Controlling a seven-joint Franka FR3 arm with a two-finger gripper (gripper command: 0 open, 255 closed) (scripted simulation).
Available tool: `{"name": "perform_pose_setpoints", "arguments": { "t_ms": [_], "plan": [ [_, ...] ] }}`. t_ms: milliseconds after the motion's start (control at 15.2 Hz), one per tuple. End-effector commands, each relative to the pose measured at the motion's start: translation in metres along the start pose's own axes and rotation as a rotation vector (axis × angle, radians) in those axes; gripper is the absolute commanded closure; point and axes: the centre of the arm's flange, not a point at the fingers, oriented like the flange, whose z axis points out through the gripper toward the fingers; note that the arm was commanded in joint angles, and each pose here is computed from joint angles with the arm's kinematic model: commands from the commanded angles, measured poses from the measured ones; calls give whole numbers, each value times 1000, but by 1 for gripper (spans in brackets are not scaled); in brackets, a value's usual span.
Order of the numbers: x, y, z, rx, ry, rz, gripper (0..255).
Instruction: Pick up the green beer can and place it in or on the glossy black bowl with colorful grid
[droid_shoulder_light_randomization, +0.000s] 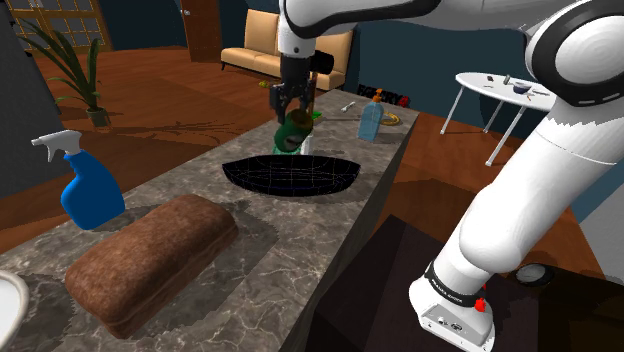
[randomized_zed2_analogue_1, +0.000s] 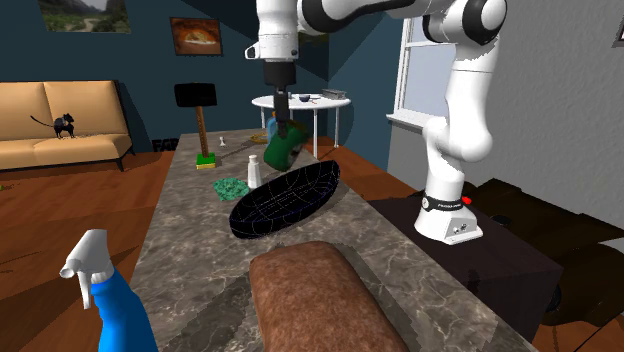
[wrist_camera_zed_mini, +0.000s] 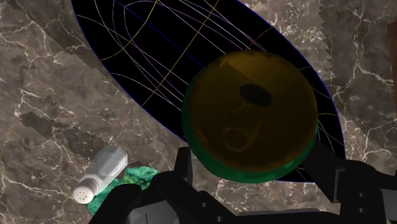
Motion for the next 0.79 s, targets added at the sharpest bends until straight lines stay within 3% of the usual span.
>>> {"name": "perform_pose_setpoints", "arguments": {
  "t_ms": [0,396,726],
  "plan": [
    [0,-1,10,0,1,0,255],
    [0,-1,45,0,1,0,255],
    [0,-1,45,0,1,0,255]
  ]
}}
